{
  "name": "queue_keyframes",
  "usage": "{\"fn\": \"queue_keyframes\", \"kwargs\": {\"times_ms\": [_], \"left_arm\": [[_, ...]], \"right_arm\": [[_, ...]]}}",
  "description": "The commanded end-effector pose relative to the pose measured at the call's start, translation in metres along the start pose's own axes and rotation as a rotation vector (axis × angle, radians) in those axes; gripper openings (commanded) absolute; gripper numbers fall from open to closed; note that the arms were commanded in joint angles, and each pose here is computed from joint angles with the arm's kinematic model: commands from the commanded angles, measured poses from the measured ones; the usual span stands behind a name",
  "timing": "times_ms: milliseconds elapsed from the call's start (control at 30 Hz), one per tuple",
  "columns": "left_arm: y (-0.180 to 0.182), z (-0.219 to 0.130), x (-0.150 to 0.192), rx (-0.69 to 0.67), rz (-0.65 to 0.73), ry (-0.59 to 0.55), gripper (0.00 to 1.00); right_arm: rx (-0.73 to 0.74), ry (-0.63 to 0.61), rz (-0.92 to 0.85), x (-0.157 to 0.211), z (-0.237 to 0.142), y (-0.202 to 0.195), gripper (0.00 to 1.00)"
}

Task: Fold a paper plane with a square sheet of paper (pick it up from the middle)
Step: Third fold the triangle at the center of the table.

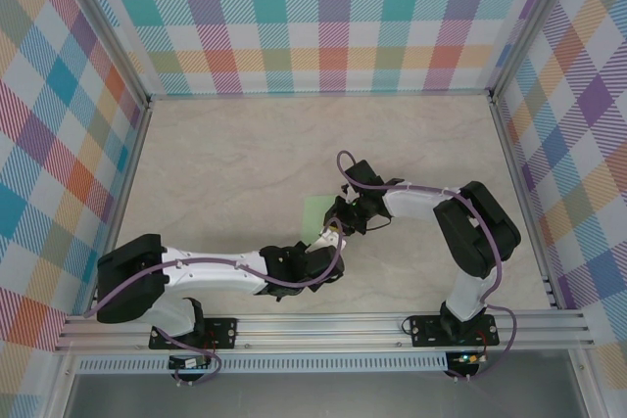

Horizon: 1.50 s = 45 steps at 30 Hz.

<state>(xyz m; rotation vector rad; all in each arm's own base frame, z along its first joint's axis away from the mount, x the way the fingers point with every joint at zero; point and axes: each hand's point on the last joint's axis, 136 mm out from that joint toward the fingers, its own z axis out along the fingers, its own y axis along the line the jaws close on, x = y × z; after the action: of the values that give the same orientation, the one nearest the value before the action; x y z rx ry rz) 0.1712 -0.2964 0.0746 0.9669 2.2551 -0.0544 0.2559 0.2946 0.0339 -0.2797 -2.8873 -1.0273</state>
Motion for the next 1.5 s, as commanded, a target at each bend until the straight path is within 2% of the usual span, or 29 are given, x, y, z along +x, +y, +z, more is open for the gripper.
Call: {"fn": "queue_keyframes", "kwargs": {"times_ms": [0, 100, 267, 467, 567, 800, 933, 1133, 1300, 1400, 1467], "left_arm": [[-0.013, -0.006, -0.008, 0.101, -0.032, -0.039, 0.42], [-0.021, -0.001, 0.000, 0.120, -0.003, -0.007, 0.55], [-0.020, 0.013, 0.002, 0.042, 0.042, 0.016, 0.60], [-0.001, 0.020, -0.009, -0.103, 0.041, -0.025, 0.60], [0.002, 0.015, -0.016, -0.111, 0.030, -0.052, 0.55], [0.010, 0.004, -0.025, -0.121, -0.004, -0.098, 0.14], [0.010, 0.002, -0.025, -0.099, -0.016, -0.097, 0.02], [0.004, 0.005, -0.019, -0.017, -0.040, -0.064, 0.00], [-0.002, 0.011, -0.017, 0.121, -0.121, -0.031, 0.00], [0.000, 0.015, -0.016, 0.199, -0.182, -0.010, 0.00], [0.003, 0.016, -0.016, 0.229, -0.215, -0.005, 0.00]], "right_arm": [[-0.033, -0.004, -0.018, 0.000, -0.007, 0.010, 0.20], [-0.033, -0.004, -0.019, -0.001, -0.007, 0.011, 0.20], [-0.029, 0.002, -0.015, 0.000, -0.005, 0.009, 0.20], [-0.026, 0.003, -0.012, 0.000, -0.004, 0.007, 0.20], [-0.023, 0.003, -0.012, 0.000, -0.004, 0.007, 0.20], [-0.017, 0.000, -0.013, 0.001, -0.005, 0.004, 0.21], [-0.009, -0.002, -0.012, 0.001, -0.006, 0.003, 0.21], [0.010, -0.017, -0.015, 0.000, -0.011, 0.001, 0.26], [0.077, -0.061, -0.022, 0.001, -0.025, -0.008, 0.46], [0.143, -0.107, -0.019, 0.000, -0.039, -0.019, 0.54], [0.178, -0.138, -0.017, -0.001, -0.047, -0.023, 0.55]]}}
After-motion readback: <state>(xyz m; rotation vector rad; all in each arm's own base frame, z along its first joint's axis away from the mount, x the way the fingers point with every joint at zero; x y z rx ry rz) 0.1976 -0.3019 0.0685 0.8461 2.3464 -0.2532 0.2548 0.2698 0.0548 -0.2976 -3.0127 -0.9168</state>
